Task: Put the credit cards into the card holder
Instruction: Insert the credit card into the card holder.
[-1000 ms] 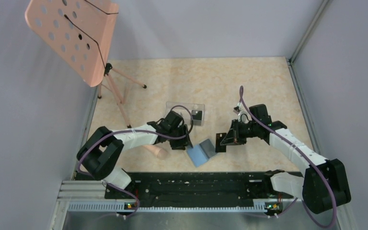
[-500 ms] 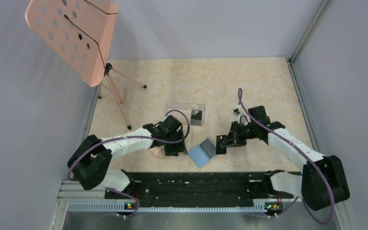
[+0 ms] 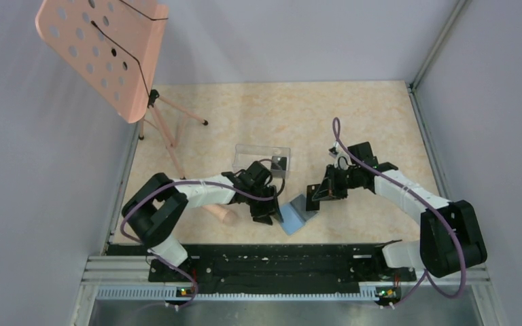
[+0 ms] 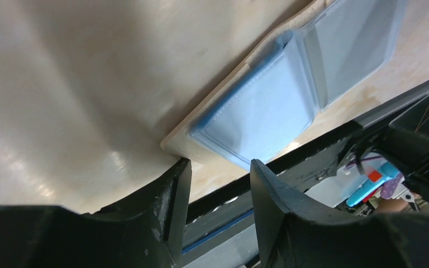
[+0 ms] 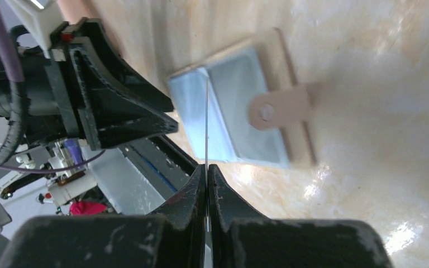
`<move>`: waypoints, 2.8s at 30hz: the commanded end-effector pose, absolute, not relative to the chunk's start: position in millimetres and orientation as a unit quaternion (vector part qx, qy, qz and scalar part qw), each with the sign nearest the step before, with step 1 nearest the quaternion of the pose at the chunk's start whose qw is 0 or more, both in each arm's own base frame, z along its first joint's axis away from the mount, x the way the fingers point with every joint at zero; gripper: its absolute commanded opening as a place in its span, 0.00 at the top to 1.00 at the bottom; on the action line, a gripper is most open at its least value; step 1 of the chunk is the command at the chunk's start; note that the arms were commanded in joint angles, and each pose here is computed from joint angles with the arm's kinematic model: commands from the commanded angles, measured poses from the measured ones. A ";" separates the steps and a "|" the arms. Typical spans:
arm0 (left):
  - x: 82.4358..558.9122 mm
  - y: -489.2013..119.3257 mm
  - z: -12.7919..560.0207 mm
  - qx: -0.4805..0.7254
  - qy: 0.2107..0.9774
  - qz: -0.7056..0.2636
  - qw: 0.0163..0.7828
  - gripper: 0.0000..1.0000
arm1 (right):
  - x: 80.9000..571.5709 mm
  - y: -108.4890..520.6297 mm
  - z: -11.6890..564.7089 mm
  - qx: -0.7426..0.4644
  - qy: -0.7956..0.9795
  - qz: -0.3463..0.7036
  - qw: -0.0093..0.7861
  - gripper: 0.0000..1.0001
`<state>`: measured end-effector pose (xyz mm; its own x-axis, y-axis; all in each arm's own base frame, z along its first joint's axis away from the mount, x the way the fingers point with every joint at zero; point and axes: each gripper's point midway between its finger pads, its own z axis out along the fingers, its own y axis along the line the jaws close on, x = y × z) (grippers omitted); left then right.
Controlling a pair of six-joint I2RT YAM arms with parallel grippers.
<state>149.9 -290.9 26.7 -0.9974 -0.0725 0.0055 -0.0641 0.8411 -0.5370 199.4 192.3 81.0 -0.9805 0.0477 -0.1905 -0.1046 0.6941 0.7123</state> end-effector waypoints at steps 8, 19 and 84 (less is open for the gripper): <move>209.1 -347.0 37.5 0.036 0.958 -0.282 0.041 0.51 | 213.0 180.8 94.1 -0.028 0.914 0.380 0.143 1.00; 175.2 -322.4 24.5 0.007 0.959 -0.282 0.025 0.55 | 226.5 166.0 84.3 -0.035 0.919 0.353 0.170 1.00; 166.8 -331.1 -1.7 0.054 0.973 -0.223 -0.010 0.86 | 190.0 205.4 43.0 -0.009 0.877 0.481 0.000 1.00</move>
